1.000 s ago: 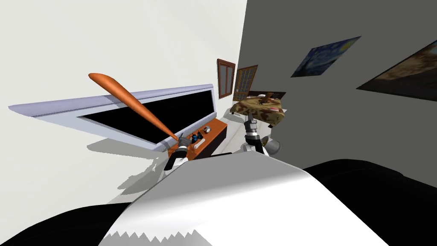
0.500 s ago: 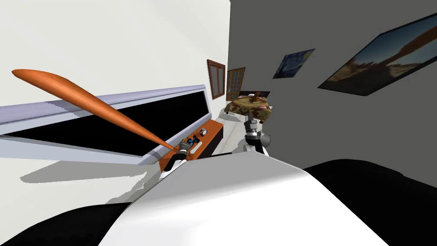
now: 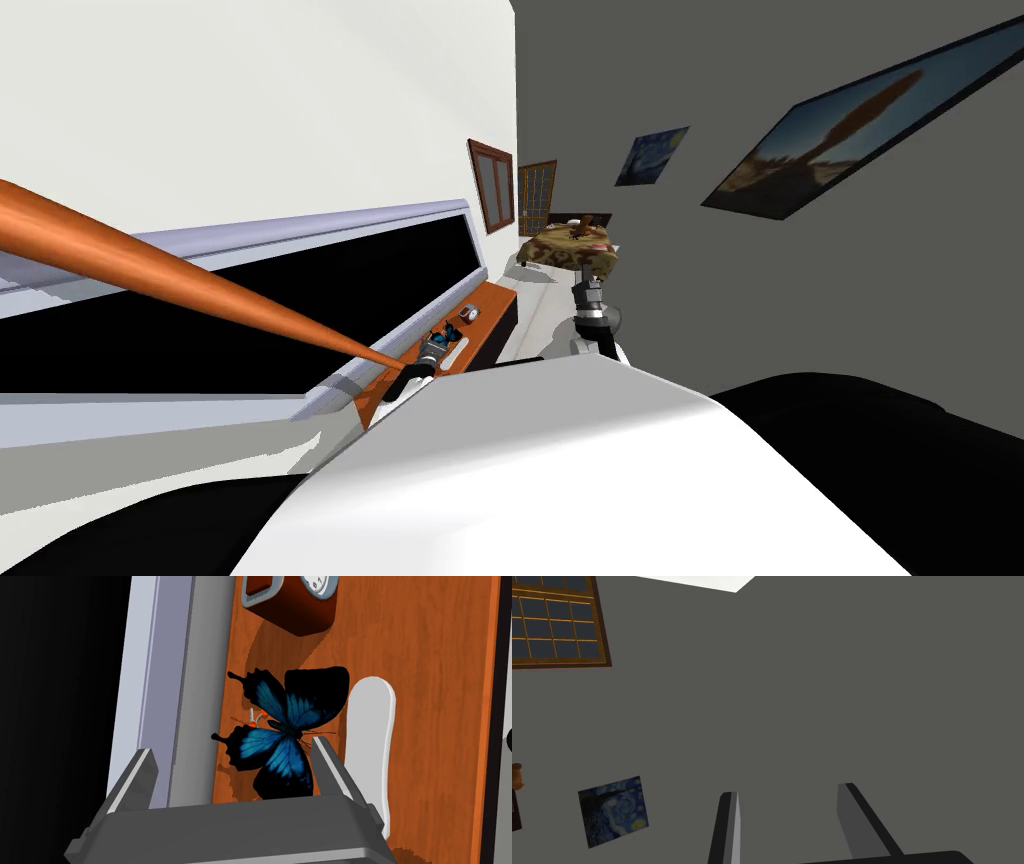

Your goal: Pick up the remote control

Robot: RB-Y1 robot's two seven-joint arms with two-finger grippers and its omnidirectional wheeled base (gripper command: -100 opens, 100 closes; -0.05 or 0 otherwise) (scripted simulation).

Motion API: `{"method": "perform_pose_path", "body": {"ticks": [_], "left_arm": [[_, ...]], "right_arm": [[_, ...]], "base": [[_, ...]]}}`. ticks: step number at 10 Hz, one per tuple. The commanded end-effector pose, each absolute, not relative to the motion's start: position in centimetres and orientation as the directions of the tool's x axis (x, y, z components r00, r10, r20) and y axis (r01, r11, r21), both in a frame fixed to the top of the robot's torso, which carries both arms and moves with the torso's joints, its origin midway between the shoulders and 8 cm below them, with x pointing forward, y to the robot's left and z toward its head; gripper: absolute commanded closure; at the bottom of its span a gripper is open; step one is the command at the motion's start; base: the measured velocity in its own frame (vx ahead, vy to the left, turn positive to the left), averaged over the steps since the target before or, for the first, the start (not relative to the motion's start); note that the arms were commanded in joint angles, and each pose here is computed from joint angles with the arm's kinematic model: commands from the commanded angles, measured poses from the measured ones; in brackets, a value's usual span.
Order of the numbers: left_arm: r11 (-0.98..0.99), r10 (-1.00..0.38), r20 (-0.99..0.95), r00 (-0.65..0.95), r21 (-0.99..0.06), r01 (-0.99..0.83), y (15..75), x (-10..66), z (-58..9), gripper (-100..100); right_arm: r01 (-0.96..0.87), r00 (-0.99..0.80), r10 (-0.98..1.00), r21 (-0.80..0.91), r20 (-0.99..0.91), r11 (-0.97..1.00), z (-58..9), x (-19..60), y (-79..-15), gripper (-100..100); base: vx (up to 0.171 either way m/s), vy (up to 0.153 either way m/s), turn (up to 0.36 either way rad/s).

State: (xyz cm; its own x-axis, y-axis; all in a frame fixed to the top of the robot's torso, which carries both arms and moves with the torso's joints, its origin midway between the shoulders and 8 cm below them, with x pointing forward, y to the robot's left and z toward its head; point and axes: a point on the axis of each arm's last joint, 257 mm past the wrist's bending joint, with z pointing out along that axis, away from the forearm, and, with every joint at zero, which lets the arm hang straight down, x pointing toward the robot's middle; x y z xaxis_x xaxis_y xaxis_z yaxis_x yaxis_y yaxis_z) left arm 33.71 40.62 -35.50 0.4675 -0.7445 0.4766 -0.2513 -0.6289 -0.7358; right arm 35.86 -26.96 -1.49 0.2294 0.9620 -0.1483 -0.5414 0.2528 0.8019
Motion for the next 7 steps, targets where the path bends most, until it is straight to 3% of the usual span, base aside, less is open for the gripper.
{"method": "perform_pose_path", "body": {"ticks": [1, 7], "left_arm": [[-0.672, -0.704, 0.478, 0.525, -0.687, -0.276, 41.4, 32.2, -37.8, -100], [-0.79, -0.57, 0.447, 0.689, -0.527, -0.313, 43.4, 26.8, -44.3, -100]], "right_arm": [[-0.541, 0.229, 0.962, 0.802, -0.148, 0.253, -1.5, 35.9, -27.0, 0], [-0.541, 0.229, 0.962, 0.802, -0.148, 0.253, -1.5, 35.9, -27.0, 0]], "base": [[0.01, 0.01, -0.261], [0.008, 0.029, -0.243]]}}
